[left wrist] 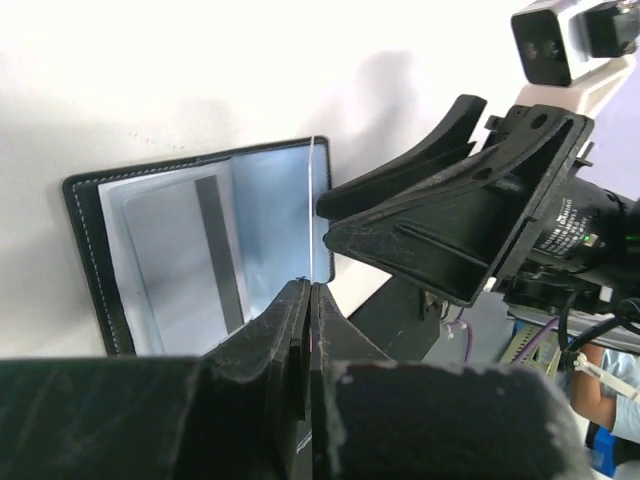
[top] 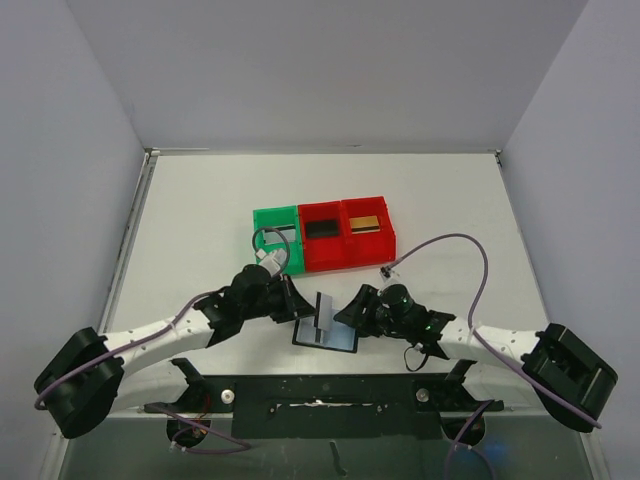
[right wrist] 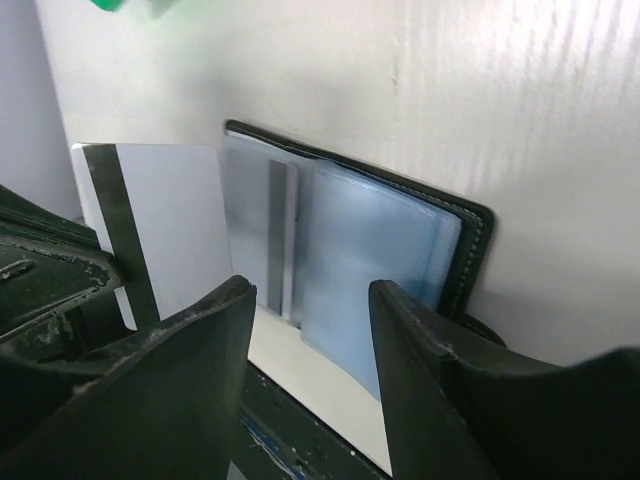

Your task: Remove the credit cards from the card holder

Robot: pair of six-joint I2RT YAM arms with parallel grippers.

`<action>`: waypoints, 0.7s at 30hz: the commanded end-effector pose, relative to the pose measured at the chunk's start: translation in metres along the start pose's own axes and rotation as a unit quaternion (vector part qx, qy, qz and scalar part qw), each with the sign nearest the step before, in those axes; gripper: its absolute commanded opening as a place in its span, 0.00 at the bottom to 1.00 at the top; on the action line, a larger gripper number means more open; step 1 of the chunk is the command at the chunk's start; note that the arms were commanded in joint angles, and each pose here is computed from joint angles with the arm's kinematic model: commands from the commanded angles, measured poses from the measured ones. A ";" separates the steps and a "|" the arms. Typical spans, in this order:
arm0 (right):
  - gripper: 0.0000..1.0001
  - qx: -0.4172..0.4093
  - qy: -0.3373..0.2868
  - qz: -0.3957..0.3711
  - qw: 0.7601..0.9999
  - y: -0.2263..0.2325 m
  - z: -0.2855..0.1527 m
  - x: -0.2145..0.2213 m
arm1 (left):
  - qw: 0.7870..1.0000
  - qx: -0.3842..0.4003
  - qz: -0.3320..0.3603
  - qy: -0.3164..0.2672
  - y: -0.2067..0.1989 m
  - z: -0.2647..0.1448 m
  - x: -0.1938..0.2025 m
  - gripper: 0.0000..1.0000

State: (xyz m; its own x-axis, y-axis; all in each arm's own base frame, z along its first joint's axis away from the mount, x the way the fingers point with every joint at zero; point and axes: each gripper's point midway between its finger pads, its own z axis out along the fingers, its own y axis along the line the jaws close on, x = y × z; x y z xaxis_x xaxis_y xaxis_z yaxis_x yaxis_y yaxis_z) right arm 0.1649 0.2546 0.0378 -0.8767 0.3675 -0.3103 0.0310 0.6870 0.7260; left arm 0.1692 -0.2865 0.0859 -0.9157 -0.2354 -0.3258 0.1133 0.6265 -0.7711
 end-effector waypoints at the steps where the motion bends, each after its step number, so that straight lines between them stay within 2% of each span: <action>1: 0.52 -0.083 -0.053 -0.033 0.995 0.049 -0.014 -0.031 | 0.999 0.012 0.022 -0.044 -0.013 -0.014 -0.020 0.00; 10: 0.63 -0.148 -0.106 -0.045 0.982 0.074 -0.041 -0.061 | 0.996 0.052 0.013 -0.076 -0.027 -0.032 -0.028 0.00; 17: 0.64 -0.214 -0.109 -0.067 0.968 0.095 -0.059 -0.066 | 0.983 0.128 -0.011 -0.129 -0.053 -0.060 -0.049 0.00; 21: 0.65 -0.241 -0.102 -0.092 0.961 0.113 -0.065 -0.067 | 0.976 0.173 -0.014 -0.133 -0.069 -0.072 -0.051 0.00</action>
State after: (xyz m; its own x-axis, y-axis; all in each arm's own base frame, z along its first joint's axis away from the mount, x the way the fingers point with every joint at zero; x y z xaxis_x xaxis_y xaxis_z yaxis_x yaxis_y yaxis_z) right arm 0.1959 0.2542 0.1414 -0.7635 0.4408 -0.4720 -0.2417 0.4827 0.8418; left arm 0.1798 -0.2574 0.1537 -0.8134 -0.4245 -0.3978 0.1749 0.4736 -0.8632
